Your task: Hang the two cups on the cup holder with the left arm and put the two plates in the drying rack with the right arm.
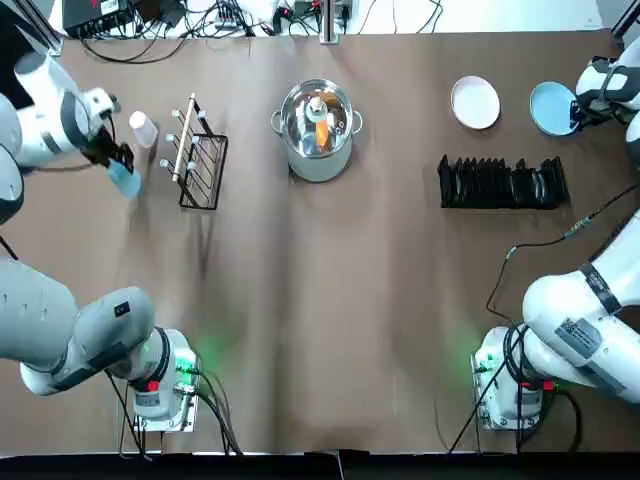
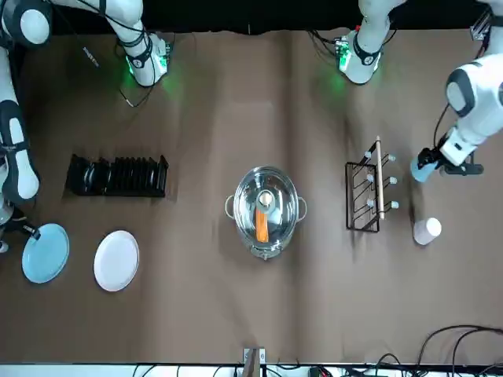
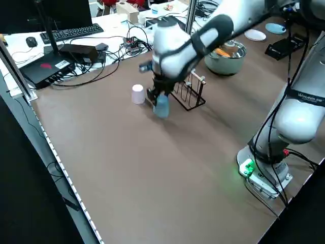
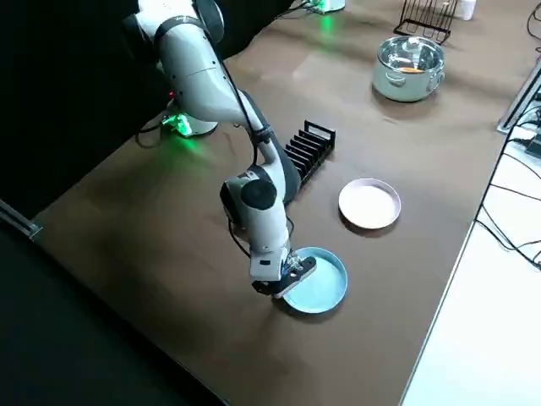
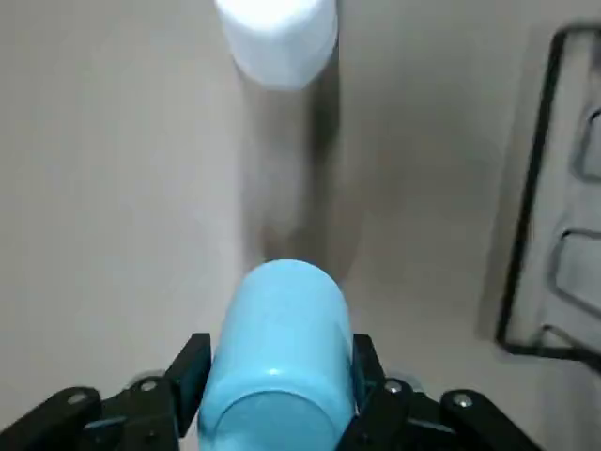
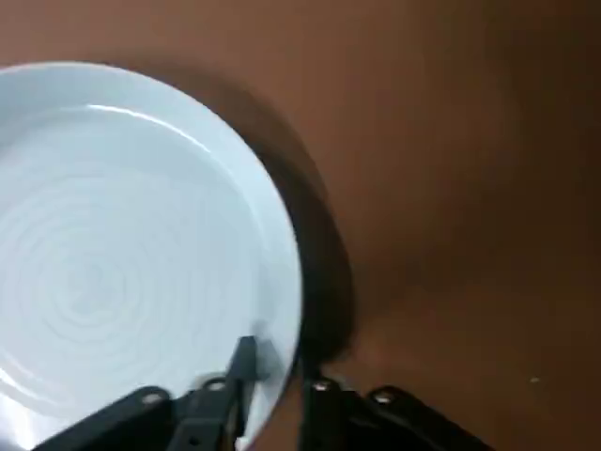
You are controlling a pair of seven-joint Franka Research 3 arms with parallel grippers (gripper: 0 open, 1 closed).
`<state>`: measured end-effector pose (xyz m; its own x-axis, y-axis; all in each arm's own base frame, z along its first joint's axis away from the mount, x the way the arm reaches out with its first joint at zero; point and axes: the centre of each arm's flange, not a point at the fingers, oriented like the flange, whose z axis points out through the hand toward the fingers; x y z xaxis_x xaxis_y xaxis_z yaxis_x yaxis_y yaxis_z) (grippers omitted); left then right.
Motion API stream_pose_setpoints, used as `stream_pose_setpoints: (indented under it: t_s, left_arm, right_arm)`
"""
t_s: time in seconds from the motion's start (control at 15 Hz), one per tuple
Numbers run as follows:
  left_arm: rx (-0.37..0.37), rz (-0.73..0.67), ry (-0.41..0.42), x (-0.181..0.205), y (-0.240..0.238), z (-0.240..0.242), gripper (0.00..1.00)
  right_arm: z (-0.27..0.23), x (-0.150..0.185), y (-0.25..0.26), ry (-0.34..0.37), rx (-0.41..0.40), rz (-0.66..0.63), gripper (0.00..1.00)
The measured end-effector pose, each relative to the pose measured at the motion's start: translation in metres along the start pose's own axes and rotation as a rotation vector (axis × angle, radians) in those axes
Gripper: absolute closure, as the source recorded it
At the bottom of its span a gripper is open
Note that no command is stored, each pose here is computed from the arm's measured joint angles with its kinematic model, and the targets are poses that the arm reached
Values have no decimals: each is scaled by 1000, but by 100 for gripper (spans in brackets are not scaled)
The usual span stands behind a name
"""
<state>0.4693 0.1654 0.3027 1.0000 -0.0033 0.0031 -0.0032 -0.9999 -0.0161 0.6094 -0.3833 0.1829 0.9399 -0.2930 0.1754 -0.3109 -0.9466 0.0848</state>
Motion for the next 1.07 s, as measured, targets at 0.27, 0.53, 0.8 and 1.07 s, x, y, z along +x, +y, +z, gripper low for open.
stream_pose_setpoints:
  t_s: [0.27, 0.53, 0.8, 1.07]
  left_arm:
    - [-7, -89, -47, 50, 35, -79, 34]
    - [-3, -185, -81, 65, 88, -97, 34]
    - [2, -269, -86, 69, 125, -95, 34]
    - [6, -325, -85, 70, 138, -95, 34]
  right_arm:
    - [-5, 6, -2, 15, 7, 7, 94]
    - [-22, 17, -19, 11, 33, -9, 94]
    - [-107, 38, -66, -92, 58, -86, 97]
    - [-216, 37, -122, -169, 23, -293, 97]
